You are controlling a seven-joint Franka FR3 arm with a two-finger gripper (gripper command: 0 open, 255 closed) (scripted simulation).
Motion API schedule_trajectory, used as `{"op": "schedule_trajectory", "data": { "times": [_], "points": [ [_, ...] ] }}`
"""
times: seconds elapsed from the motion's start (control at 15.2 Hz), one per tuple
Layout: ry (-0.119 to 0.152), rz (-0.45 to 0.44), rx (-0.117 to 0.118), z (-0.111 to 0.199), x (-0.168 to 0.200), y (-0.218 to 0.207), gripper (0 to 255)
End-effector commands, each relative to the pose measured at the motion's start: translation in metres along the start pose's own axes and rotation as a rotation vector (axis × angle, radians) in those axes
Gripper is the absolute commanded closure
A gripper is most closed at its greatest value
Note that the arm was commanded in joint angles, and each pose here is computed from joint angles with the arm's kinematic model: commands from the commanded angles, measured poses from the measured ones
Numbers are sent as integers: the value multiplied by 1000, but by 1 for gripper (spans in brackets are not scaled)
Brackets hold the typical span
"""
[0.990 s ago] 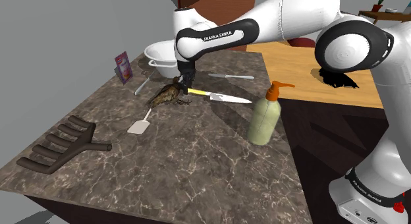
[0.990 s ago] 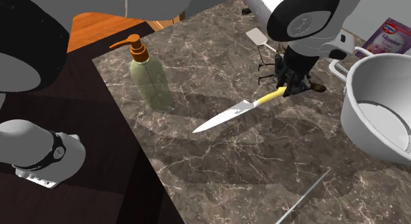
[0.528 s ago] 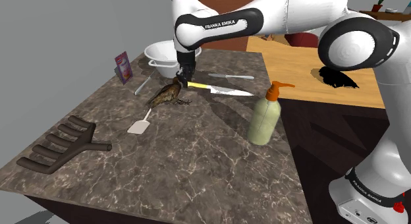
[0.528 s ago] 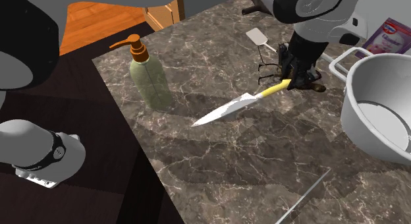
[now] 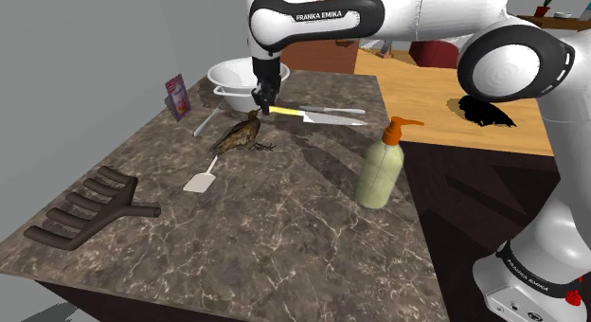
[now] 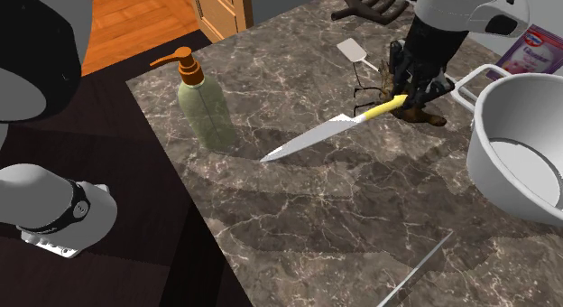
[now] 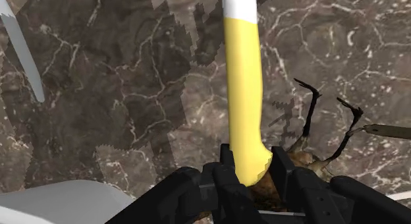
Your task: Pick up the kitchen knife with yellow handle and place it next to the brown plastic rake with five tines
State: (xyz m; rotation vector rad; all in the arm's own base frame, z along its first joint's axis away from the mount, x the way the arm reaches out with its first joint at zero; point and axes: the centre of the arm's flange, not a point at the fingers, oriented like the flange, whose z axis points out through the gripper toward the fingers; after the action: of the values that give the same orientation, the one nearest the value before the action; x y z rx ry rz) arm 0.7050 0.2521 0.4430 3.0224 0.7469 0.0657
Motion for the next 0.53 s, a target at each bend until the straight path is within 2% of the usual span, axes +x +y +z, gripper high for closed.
{"op": "schedule_trajectory", "data": {
  "times": [0.0, 0.07, 0.46],
  "points": [
    [-1, 0, 0, -10, 1, 1, 255],
    [-1, 0, 0, -13, 1, 1, 255],
    [-1, 0, 0, -17, -24, -74, 255]
  ]
}}
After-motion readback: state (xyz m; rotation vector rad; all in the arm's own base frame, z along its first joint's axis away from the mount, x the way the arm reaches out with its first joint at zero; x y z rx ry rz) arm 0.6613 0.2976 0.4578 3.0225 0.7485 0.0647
